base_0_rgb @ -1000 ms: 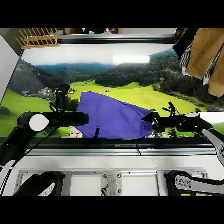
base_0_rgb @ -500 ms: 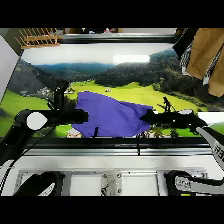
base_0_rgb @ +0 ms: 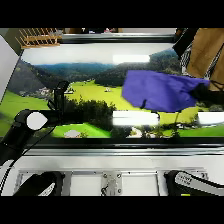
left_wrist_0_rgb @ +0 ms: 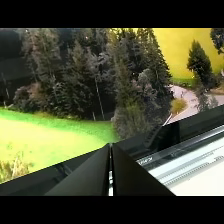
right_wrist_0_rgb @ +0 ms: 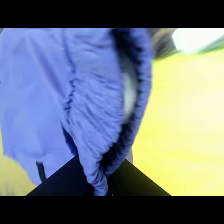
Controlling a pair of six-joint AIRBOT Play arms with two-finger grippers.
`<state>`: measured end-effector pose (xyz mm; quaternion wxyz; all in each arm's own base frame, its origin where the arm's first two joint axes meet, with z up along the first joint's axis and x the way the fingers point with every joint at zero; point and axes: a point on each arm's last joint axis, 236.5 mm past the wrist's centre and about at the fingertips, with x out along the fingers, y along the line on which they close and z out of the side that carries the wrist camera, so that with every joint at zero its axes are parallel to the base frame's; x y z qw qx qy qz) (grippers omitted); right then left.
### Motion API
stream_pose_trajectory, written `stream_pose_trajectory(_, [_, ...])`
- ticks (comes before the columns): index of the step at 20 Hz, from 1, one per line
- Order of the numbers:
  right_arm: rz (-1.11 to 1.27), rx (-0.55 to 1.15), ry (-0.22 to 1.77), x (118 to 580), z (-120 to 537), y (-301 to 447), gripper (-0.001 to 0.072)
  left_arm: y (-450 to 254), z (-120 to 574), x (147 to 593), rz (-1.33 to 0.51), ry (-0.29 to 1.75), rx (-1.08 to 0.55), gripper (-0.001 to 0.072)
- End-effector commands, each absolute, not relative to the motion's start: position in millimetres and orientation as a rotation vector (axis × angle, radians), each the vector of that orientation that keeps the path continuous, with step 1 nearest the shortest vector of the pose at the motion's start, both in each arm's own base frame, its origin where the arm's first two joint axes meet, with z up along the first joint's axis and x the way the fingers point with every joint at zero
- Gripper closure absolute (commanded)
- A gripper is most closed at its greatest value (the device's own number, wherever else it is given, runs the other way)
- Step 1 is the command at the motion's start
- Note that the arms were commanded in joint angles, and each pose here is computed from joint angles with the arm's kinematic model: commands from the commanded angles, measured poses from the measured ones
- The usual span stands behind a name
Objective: Fold the clothes and pants, and hang the long-sleeved shirts on hangers.
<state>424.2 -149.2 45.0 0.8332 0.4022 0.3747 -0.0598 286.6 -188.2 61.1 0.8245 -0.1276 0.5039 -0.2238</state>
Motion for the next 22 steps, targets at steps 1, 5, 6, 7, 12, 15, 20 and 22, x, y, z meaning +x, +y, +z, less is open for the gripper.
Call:
stream_pose_trajectory(1, [-0.378, 0.966, 0.723, 375.8, 51.4, -242.9, 0.0696, -188.4, 61.3, 286.8, -0.476, 1.07, -0.271, 0.07])
stream_pose_trajectory(5, [-0.603, 1.018, 0.851, 304.8, 15.5, -253.7, 0.0696, -188.6, 61.4, 286.7, -0.476, 1.071, -0.273, 0.07])
stream_pose_trajectory(6, [-0.67, 1.022, 0.881, 285.8, 6.4, -248.9, 0.0696, -188.6, 61.4, 286.7, -0.475, 1.072, -0.275, 0.07])
stream_pose_trajectory(7, [-0.726, 1.025, 0.904, 267.5, -2.6, -240.8, 0.0696, -188.8, 61.4, 286.5, -0.474, 1.073, -0.278, 0.07])
stream_pose_trajectory(12, [-0.779, 1.072, 0.957, 221.5, -40.6, -188.7, 0.0695, -188.7, 61.3, 286.5, -0.474, 1.073, -0.278, 0.07])
stream_pose_trajectory(15, [-0.765, 1.112, 1.03, 206.7, -57.6, -164.8, 0.0685, -188.7, 61.3, 286.5, -0.474, 1.073, -0.278, 0.07])
stream_pose_trajectory(20, [-0.715, 1.034, 1.085, 200.2, -49.5, -163.7, -0.0001, -188.5, 60.4, 284.9, -0.475, 1.08, -0.275, 0.07])
stream_pose_trajectory(22, [-0.771, 0.919, 1.06, 194.1, -23.5, -193.5, -0.0001, -188.4, 60.4, 284.9, -0.475, 1.081, -0.275, 0.07])
